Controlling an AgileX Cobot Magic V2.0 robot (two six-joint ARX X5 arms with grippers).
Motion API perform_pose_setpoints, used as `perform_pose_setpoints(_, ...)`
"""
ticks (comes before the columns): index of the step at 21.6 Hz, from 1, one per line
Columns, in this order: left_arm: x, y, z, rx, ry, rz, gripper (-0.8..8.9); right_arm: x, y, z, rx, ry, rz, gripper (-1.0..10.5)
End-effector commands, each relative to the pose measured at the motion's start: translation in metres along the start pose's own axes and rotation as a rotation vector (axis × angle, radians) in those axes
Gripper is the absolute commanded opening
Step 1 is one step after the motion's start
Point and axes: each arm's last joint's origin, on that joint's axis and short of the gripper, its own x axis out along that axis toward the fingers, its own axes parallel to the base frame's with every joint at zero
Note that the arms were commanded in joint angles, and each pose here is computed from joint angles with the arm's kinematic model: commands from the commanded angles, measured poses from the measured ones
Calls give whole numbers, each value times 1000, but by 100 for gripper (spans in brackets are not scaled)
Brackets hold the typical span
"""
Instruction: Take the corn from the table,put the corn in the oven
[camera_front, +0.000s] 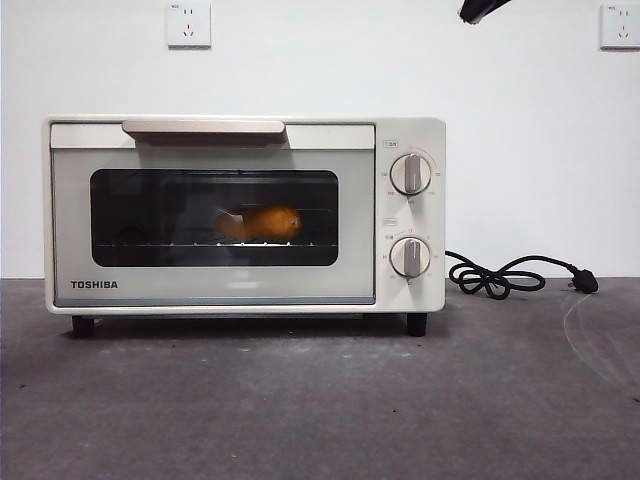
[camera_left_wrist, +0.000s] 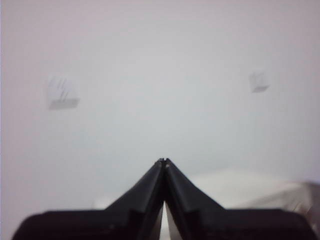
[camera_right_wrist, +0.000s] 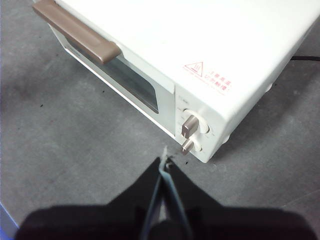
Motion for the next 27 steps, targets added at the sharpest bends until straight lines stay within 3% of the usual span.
perform_pose_setpoints(1,-7,0,-27,-20,32,57,-4,1,-1,1,-5,-4,-2,1)
perform_pose_setpoints(9,-13,-2,-69,-58,197,87,-4,1,-1,1,-5,-4,-2,1)
perform_pose_setpoints(19,-28,2,-104,-70,595,283,-4,1,-1,1,-5,-4,-2,1)
perform_pose_setpoints(27,-28,3,-103,-36,586,281,-4,1,-1,1,-5,-4,-2,1)
